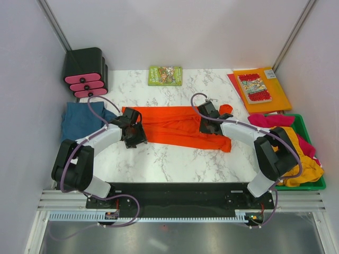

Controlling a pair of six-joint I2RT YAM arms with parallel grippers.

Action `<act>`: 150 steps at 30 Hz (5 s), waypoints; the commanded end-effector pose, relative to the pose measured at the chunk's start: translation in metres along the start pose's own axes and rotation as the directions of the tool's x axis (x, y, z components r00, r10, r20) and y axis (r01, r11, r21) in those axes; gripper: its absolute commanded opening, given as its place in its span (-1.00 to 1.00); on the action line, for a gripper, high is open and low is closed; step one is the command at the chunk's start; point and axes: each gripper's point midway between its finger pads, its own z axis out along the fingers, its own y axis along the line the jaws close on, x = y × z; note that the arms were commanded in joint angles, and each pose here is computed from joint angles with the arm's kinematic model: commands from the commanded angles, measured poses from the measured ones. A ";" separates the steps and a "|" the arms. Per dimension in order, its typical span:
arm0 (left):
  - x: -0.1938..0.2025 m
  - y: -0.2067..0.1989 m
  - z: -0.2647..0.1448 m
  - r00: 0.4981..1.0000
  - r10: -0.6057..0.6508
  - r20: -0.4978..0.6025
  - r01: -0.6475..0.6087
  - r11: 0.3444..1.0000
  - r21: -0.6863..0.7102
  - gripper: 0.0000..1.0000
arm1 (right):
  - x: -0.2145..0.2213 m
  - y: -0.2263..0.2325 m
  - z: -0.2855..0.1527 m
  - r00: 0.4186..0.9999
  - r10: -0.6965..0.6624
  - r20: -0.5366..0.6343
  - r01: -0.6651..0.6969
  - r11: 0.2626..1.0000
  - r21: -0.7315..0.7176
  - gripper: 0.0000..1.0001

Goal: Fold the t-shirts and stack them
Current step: Fold the other side of the tshirt into a rectangle, then rotate the tshirt 90 degrees

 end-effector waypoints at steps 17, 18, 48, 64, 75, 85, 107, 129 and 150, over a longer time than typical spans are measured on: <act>0.001 -0.005 -0.003 1.000 -0.025 0.019 0.025 0.999 0.032 0.29 | -0.032 -0.004 -0.013 0.995 -0.025 0.100 0.020 0.999 0.051 -0.10; 0.001 -0.005 -0.003 1.000 -0.022 0.017 0.022 0.999 0.033 0.29 | -0.030 -0.005 -0.012 0.995 -0.021 0.095 0.016 0.998 0.054 -0.10; -0.002 -0.008 0.004 1.000 -0.007 0.004 0.007 1.000 0.023 0.28 | 0.000 -0.001 0.004 1.000 -0.001 0.018 0.001 1.000 0.013 -0.22; 0.000 -0.011 0.005 1.000 -0.002 -0.013 0.002 0.999 0.035 0.27 | 0.024 -0.005 0.014 0.999 0.036 -0.007 -0.037 0.999 -0.021 -0.59; 0.003 -0.008 0.009 1.000 0.000 -0.022 0.001 1.000 0.027 0.27 | -0.020 0.007 -0.009 0.995 0.020 0.099 -0.016 0.999 -0.040 -0.99; 0.004 -0.009 0.010 1.000 -0.006 -0.024 0.007 1.000 0.029 0.27 | -0.062 0.031 -0.004 0.989 -0.035 0.141 0.040 0.999 -0.032 -1.00; -0.034 -0.020 -0.011 0.993 -0.009 0.117 0.004 0.999 0.044 0.33 | -0.069 0.035 -0.034 0.982 -0.053 0.181 0.064 0.997 -0.053 -0.26; -0.051 0.009 0.055 0.997 -0.039 -0.070 0.024 0.980 -0.197 0.13 | 0.014 -0.022 0.012 0.996 0.071 -0.055 -0.063 0.988 0.140 -0.95; 0.075 0.004 0.028 0.970 0.052 -0.236 -0.092 0.982 -0.162 0.08 | -0.099 -0.035 0.097 0.974 0.209 -0.092 -0.183 0.955 0.235 -0.89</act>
